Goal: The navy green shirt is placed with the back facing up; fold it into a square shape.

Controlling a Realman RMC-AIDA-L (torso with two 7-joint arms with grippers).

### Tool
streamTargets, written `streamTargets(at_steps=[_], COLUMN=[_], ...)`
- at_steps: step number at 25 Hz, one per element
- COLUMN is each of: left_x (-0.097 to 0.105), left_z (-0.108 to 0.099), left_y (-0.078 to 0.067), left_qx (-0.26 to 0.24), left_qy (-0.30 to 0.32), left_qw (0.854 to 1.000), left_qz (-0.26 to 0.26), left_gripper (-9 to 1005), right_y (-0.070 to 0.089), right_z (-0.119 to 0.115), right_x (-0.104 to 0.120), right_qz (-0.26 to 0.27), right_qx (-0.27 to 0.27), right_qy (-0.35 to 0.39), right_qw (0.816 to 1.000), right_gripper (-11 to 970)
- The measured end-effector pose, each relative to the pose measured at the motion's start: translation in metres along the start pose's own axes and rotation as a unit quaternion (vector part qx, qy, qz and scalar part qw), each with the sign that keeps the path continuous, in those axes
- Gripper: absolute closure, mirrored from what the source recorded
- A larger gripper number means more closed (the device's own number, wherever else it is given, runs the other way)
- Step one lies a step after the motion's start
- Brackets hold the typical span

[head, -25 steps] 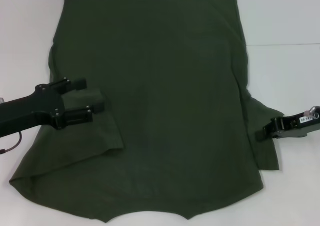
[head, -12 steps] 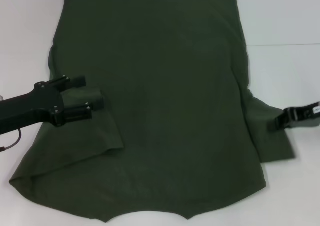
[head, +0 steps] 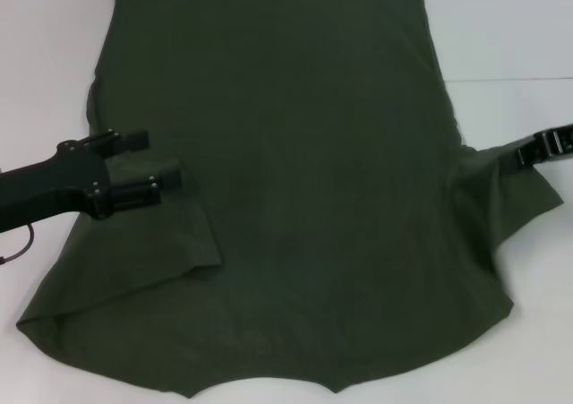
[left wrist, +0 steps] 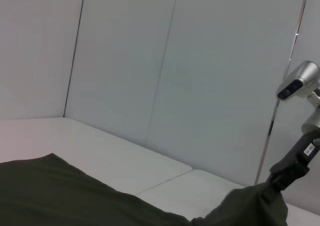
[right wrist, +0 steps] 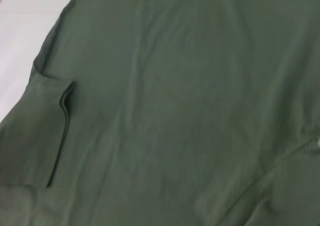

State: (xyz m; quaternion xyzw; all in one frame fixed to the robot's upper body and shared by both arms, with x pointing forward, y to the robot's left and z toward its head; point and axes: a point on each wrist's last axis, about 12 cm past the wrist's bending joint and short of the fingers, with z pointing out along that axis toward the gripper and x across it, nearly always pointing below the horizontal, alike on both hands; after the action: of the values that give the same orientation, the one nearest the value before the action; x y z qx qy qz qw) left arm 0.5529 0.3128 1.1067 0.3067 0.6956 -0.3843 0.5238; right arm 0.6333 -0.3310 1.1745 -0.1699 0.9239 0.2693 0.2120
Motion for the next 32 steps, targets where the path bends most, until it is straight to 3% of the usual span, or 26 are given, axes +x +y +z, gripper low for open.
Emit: streamTargets(at_steps=[7, 14, 20, 27, 32], left_x=[-0.004, -0.006, -0.005, -0.006, -0.007], left_z=[-0.003, -0.007, -0.008, -0.008, -0.009], left_y=[0.001, 0.002, 0.002, 0.003, 0.004], left_qx=[-0.008, -0.015, -0.017, -0.018, -0.018], left_qy=[-0.002, -0.012, -0.014, -0.014, -0.013], left_qw=[1.000, 1.000, 1.000, 1.000, 1.000], left_qz=[-0.003, -0.007, -0.008, -0.008, -0.005], left_gripper=[75, 76, 76, 76, 76], right_y=[0.017, 0.047, 0.069, 0.084, 0.094], right_z=[0.004, 0.024, 0.048, 0.082, 0.094], right_x=[-0.024, -0.044, -0.055, -0.050, -0.049], right_qz=[-0.054, -0.092, -0.086, -0.073, -0.069], right_qx=[0.003, -0.008, -0.003, 0.006, -0.009], right_qy=[0.002, 0.026, 0.052, 0.083, 0.082], right_qw=[0.999, 0.995, 0.995, 0.994, 0.994], right_gripper=[893, 875, 859, 841, 664])
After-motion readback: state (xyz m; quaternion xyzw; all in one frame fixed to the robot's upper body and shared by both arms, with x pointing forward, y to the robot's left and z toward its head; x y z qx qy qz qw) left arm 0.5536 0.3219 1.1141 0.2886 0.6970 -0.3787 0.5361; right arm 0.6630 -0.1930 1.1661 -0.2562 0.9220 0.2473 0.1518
